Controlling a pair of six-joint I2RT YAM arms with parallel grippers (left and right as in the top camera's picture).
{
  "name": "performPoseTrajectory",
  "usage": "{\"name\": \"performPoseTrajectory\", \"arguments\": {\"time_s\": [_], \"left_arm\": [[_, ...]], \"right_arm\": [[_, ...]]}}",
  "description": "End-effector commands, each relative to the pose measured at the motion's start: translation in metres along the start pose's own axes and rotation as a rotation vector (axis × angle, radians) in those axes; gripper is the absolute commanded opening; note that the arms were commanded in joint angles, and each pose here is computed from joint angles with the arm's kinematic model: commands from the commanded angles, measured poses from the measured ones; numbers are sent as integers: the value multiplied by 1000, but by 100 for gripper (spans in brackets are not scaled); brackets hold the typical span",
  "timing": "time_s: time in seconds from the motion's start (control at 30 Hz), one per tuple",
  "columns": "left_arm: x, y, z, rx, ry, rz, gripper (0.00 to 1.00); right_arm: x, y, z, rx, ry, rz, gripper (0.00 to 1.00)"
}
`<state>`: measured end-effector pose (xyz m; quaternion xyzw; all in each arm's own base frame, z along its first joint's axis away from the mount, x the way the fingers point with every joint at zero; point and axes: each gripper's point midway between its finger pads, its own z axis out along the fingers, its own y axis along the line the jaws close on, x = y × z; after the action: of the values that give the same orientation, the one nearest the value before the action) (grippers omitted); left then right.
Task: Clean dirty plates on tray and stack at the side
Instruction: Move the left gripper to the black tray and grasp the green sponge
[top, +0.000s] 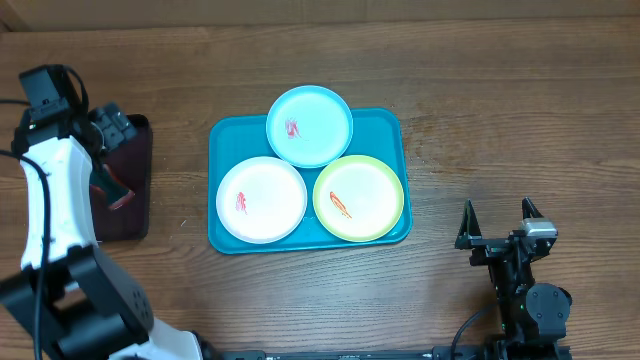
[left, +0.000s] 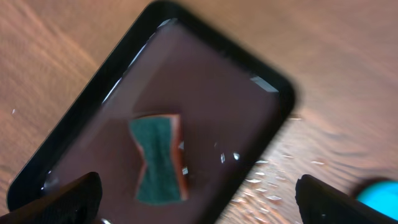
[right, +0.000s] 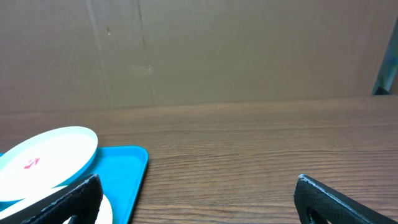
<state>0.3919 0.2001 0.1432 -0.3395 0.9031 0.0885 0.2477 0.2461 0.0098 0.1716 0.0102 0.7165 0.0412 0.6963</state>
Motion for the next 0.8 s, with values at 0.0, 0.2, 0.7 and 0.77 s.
{"name": "performPoseTrajectory", "arguments": {"time_s": [0.0,0.2,0.7,0.77], "left_arm": [[-3,22,18,-77,15,-63,100],[18,34,56,-62,128,-97,100],[55,41,122,-85,257,-104,90],[57,41,126,-85,264,-104,87]], "right_arm": [[2,2,0,-10,-2,-4,100],[2,2,0,-10,-2,-4,100],[2,2,0,-10,-2,-4,100],[2,2,0,-10,-2,-4,100]]}}
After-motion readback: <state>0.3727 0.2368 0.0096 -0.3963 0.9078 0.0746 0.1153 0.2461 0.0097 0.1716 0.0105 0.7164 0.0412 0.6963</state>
